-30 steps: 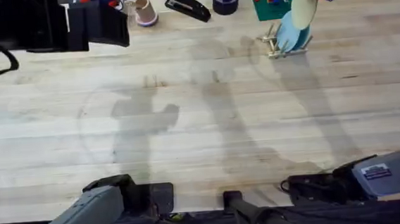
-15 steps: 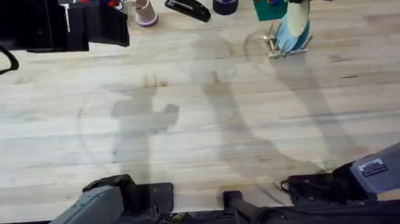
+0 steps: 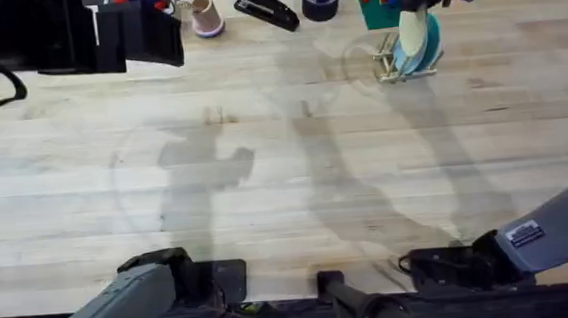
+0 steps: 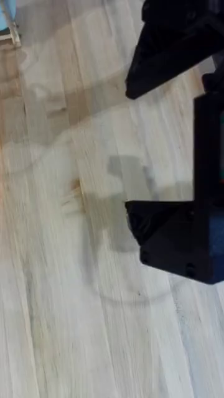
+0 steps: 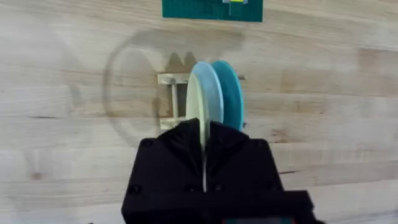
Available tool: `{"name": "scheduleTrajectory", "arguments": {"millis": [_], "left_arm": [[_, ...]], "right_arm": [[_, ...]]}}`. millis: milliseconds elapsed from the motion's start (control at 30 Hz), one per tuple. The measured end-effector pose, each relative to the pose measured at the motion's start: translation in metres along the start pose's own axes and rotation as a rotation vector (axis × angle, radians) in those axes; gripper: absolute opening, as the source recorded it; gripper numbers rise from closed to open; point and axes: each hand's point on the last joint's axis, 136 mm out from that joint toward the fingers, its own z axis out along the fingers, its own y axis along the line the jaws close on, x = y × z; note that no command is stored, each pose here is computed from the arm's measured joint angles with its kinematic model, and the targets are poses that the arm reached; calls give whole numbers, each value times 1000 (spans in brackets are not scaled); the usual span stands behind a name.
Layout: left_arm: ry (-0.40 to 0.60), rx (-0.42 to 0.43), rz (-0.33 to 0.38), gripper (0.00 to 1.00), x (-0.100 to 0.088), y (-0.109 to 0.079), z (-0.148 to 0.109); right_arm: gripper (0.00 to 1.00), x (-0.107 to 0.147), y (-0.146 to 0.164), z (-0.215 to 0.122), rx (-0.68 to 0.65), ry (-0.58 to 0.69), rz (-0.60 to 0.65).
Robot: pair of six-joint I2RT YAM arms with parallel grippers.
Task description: Pick up the plates from the table one by one and place each into a slot on the dish rack.
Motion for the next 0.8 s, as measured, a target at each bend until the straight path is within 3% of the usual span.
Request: {"name": "scheduleTrajectory", "arguments": {"millis": [800], "left_arm": [[0,0,0,993,0,0,0]], "right_arm": [[31,7,15,43,6,77,-27]]}}
